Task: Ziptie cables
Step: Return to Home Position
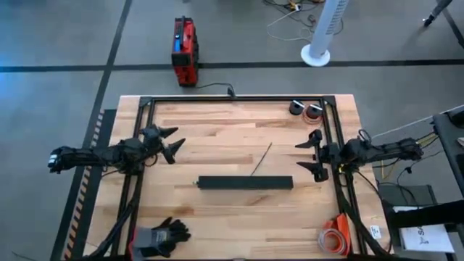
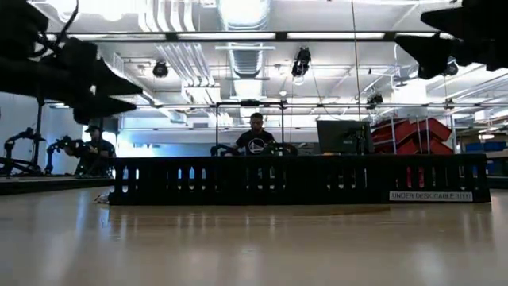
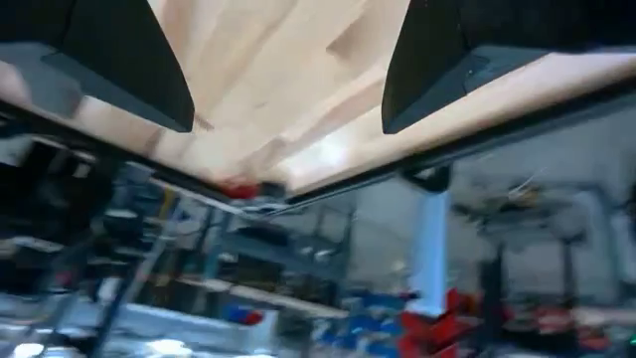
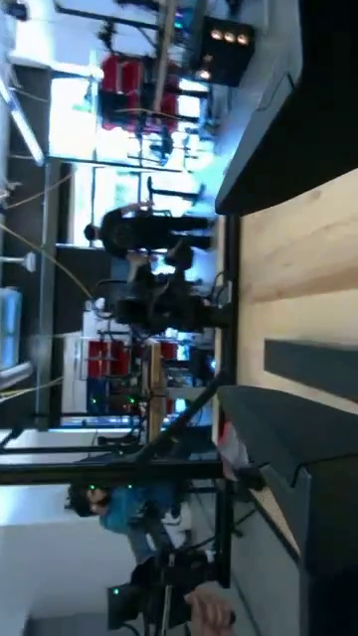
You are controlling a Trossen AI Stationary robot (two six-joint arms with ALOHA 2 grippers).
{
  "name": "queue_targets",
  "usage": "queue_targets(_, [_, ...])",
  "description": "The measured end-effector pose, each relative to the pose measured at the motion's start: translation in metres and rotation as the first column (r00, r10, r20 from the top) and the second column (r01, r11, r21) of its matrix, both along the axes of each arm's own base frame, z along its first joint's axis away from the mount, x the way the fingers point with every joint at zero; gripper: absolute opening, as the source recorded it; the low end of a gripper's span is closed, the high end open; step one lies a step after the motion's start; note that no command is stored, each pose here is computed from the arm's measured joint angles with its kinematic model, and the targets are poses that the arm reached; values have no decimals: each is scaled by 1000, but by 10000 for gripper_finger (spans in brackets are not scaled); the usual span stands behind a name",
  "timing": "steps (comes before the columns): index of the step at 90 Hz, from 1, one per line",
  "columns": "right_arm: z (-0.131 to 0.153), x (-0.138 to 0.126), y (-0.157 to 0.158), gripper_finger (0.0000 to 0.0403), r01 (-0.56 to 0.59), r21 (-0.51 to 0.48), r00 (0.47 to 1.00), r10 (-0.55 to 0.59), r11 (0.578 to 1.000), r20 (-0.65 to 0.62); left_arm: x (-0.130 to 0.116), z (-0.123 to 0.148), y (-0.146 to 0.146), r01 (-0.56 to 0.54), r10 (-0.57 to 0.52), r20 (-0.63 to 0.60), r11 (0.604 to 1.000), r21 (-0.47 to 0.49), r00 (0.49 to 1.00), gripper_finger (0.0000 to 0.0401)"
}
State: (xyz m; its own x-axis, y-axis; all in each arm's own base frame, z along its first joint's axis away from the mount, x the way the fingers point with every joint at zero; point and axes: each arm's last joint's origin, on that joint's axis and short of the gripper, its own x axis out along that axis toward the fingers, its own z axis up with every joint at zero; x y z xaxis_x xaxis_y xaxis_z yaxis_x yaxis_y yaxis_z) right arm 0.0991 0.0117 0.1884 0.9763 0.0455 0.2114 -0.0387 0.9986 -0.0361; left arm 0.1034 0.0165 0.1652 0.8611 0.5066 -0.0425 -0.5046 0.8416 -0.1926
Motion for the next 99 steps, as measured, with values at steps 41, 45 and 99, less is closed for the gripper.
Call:
queue_targets(41, [-23, 5, 0, 296, 4, -107, 972, -29, 994, -233, 2, -7, -1, 0, -1, -13, 996, -93, 1000, 311])
queue_targets(45, [-24, 5, 0, 298, 2, -131, 969, -34, 991, -246, 3, -8, -1, -1, -1, -22, 996, -93, 1000, 311])
queue_targets(99, [-27, 8, 1, 294, 2, -63, 959, -20, 998, -284, 7, -13, 0, -9, -1, -108, 996, -91, 994, 311])
